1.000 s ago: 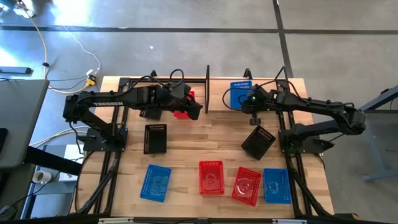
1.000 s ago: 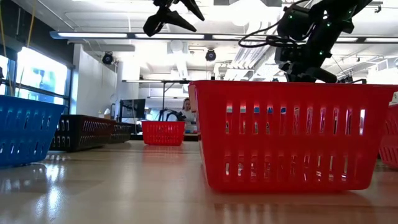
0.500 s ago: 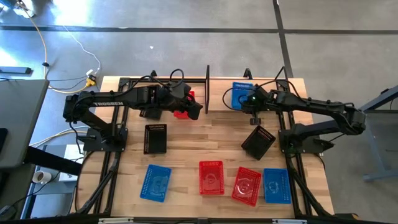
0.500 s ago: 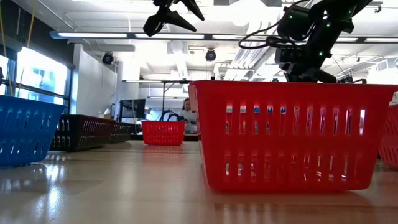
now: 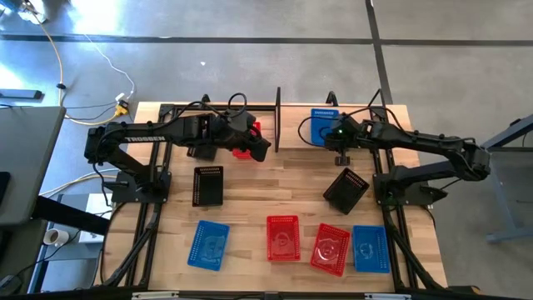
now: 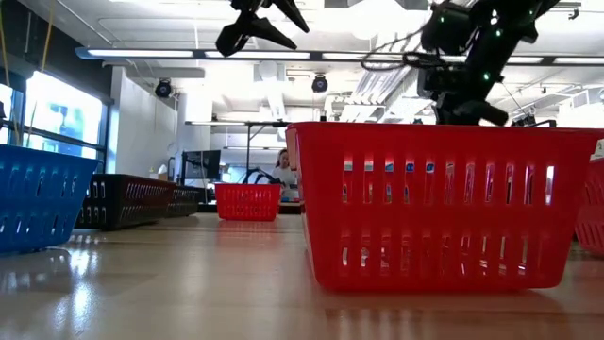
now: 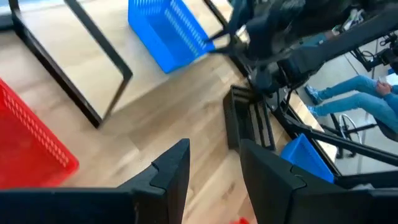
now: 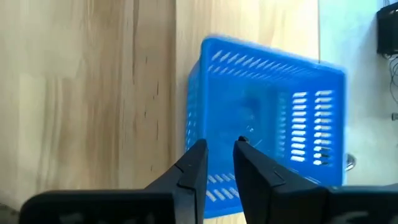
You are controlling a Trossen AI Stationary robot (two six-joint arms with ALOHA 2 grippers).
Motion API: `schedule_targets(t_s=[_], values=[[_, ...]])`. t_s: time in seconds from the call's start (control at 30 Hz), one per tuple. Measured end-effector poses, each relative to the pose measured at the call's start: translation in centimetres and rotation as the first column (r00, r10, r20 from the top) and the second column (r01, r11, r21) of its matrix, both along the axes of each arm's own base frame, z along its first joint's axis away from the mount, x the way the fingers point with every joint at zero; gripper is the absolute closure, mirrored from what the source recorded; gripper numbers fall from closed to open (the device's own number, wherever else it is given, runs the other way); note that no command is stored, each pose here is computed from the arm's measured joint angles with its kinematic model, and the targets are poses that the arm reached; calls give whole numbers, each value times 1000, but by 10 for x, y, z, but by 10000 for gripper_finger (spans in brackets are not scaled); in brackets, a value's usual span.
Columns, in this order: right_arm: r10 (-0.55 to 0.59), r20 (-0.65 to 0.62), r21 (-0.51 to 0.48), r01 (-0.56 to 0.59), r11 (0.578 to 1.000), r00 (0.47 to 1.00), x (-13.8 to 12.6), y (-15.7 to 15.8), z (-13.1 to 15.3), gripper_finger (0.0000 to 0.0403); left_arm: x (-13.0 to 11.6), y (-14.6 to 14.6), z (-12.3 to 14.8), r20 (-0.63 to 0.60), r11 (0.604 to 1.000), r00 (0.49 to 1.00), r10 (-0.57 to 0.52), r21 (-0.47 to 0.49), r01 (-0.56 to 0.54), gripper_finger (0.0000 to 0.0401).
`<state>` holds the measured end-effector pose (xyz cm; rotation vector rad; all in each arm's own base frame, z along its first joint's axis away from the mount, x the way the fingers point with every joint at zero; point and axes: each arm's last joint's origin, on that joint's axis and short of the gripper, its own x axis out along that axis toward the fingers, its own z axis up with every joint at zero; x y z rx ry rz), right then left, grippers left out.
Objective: Stack baskets on shelf by color
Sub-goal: Put the top left red bin on the shelf
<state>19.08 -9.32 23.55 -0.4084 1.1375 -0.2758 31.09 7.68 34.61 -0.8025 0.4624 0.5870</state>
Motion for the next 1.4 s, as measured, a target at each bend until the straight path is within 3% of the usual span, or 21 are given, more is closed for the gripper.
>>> schedule_targets(t_s=[0.3,0.5,0.67,1.07,1.4], values=[[-161,102,98,152,984,982,8,13,36,340,-17,-7,-10,-173,994,985,-11,-109,-8,270],[-220,127,168,198,966,967,9,25,54,340,-28,-22,-21,-339,988,939,-58,-155,5,270],[-234,154,207,200,958,960,12,36,67,341,-35,-25,-25,-407,987,913,26,-132,-87,270],[-194,215,244,140,960,957,18,58,82,341,-48,16,-63,-504,926,823,263,-106,-362,270],[-194,216,241,140,960,957,18,59,82,341,-49,48,-89,-543,892,773,329,-89,-443,270]])
